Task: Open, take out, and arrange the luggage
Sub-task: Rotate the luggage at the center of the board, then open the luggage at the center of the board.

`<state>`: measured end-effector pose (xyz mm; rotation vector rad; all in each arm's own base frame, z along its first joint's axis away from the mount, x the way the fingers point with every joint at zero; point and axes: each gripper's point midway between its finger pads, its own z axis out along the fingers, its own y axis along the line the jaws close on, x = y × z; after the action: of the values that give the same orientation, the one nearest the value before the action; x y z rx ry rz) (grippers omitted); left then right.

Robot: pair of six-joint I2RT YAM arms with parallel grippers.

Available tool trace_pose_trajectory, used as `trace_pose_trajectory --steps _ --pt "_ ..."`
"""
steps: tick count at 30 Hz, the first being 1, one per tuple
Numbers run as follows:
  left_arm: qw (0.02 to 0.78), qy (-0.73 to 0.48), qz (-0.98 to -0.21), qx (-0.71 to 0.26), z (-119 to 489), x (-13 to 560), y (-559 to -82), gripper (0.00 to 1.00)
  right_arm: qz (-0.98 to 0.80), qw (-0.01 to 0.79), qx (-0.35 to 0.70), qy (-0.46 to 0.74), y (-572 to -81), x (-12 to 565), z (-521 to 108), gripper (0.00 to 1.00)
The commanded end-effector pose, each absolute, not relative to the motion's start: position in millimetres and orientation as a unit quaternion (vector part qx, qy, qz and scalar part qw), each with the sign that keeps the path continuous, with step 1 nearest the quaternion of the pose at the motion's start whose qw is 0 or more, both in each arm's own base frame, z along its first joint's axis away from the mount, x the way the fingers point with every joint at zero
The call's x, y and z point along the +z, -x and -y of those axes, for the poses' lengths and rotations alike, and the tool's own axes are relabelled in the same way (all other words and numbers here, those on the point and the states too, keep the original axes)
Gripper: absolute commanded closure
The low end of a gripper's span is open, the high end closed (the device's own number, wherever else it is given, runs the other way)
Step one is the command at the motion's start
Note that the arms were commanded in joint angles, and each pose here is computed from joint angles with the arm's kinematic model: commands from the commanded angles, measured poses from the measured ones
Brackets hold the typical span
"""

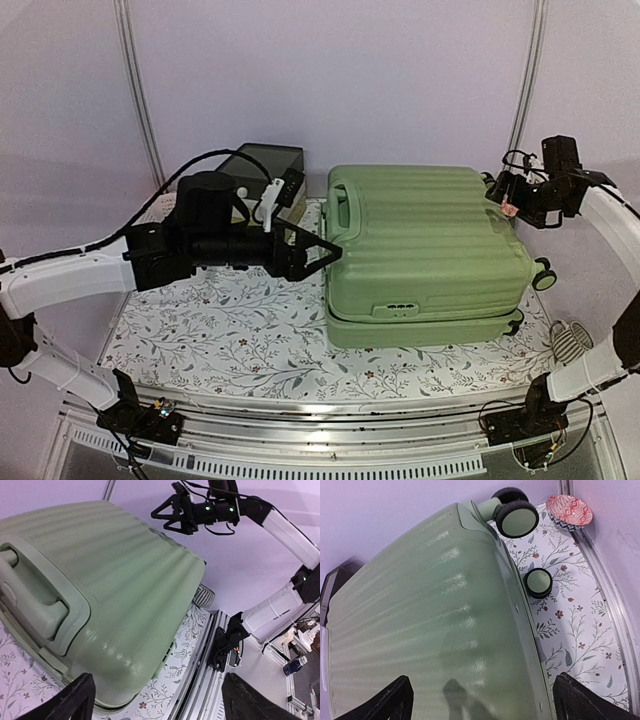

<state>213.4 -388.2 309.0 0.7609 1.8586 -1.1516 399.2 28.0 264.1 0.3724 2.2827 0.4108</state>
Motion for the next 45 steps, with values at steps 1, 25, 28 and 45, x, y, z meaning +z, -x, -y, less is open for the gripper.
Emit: trace_pose_trajectory --steps 1,25,28,45 --pt "0.420 -0.293 -0.746 -0.426 377.1 304.3 -215.6 0.10 -0.887 0.417 0.135 -0.145 -361.8 289.4 -19.0 0.01" --pt "0.459 -0.337 -0.743 -0.352 390.5 228.7 -188.7 0.02 -0.884 0.427 0.105 -0.158 -246.5 261.8 -7.9 0.01" --pt "0.456 -0.335 -0.749 -0.347 392.2 218.9 -190.7 0.02 -0.881 0.430 0.100 -0.170 -238.7 263.8 -4.6 0.01" --pt "0.456 -0.327 -0.755 -0.340 392.6 208.8 -194.8 0.02 -0.861 0.378 0.180 -0.291 -202.8 258.2 -15.0 0.01"
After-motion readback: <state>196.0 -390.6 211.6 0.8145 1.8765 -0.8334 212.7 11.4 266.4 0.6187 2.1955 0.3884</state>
